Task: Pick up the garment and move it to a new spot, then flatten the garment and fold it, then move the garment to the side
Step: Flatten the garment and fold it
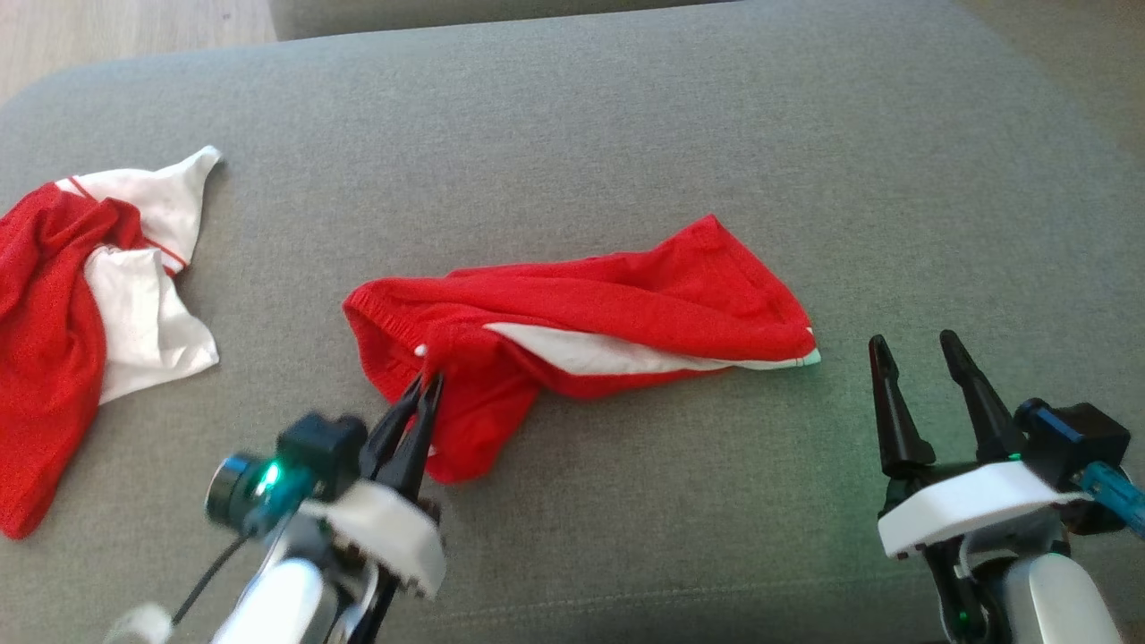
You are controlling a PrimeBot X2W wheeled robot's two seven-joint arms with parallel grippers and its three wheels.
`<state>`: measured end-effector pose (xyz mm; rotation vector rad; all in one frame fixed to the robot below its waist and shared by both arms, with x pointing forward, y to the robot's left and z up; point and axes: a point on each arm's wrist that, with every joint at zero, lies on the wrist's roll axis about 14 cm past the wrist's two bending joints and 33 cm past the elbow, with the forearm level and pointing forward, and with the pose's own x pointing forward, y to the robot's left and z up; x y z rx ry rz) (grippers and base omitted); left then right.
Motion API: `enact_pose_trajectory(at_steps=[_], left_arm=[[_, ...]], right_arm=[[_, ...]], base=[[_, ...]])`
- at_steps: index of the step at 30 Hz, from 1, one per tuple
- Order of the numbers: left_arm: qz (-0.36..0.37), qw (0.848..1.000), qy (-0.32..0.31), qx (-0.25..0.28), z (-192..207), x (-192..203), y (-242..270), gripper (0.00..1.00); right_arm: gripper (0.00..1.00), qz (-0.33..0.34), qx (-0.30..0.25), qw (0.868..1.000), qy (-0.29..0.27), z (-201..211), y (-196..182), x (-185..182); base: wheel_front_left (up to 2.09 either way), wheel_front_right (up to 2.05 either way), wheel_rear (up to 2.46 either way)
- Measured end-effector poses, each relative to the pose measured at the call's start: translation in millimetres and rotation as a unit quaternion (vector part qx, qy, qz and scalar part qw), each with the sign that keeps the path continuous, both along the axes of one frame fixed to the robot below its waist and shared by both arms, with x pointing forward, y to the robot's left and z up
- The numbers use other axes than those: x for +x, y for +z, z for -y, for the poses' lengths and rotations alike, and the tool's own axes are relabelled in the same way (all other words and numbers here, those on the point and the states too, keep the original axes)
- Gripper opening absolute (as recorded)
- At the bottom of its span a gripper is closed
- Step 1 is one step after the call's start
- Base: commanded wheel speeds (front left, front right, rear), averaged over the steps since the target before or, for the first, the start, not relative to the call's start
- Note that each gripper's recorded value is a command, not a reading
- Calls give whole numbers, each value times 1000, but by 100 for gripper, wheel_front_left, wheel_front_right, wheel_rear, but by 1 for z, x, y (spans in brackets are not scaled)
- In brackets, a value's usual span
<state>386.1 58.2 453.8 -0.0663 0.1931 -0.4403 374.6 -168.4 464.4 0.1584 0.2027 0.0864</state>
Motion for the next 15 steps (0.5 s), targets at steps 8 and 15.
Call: enact_pose_trajectory(at_steps=[8, 15], left_arm=[[-81, 996, 26, 0, -19, -43, -37, 0], [-139, 989, 46, 0, -29, -62, -68, 0]], right_arm=[[100, -8, 4, 1000, 2, -2, -5, 3], [100, -1, 4, 1000, 0, 0, -2, 9]], base=[[0, 0, 0], [0, 0, 0]])
